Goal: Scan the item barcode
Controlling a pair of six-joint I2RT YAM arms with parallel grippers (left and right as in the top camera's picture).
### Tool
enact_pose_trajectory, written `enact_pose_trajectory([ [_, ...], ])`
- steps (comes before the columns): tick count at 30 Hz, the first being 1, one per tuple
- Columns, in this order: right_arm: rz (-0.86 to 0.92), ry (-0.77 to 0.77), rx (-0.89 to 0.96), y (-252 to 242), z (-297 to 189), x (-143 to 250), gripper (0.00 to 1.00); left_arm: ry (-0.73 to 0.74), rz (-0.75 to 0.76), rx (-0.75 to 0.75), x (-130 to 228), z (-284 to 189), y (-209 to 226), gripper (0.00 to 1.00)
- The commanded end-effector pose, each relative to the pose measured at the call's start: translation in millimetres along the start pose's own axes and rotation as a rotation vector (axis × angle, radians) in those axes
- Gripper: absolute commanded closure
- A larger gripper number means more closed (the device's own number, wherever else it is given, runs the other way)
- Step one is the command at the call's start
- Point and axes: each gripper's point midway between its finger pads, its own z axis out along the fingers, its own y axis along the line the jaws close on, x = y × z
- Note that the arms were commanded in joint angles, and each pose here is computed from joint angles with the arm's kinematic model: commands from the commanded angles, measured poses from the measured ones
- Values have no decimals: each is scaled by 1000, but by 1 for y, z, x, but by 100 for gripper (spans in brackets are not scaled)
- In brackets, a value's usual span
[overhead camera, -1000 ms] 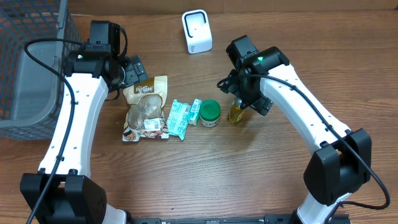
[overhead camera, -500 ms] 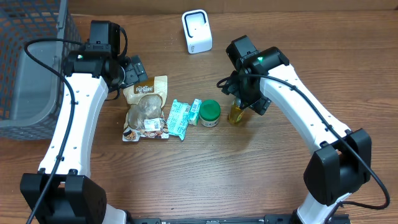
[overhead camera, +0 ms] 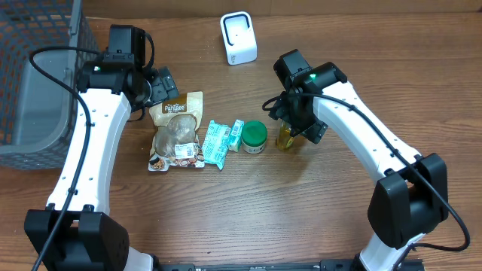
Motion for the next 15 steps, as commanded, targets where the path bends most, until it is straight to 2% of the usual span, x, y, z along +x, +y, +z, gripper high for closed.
enact_pose_trajectory([
  [1,0,7,1,0,0,3,24,-19,3,3,-4,-5,-1,0],
  [8,-6,14,15,-4,0,5,25,-19,3,3,-4,-5,-1,0],
  [15,-110,16,14,-4,0,5,25,-19,3,3,-4,-5,-1,0],
])
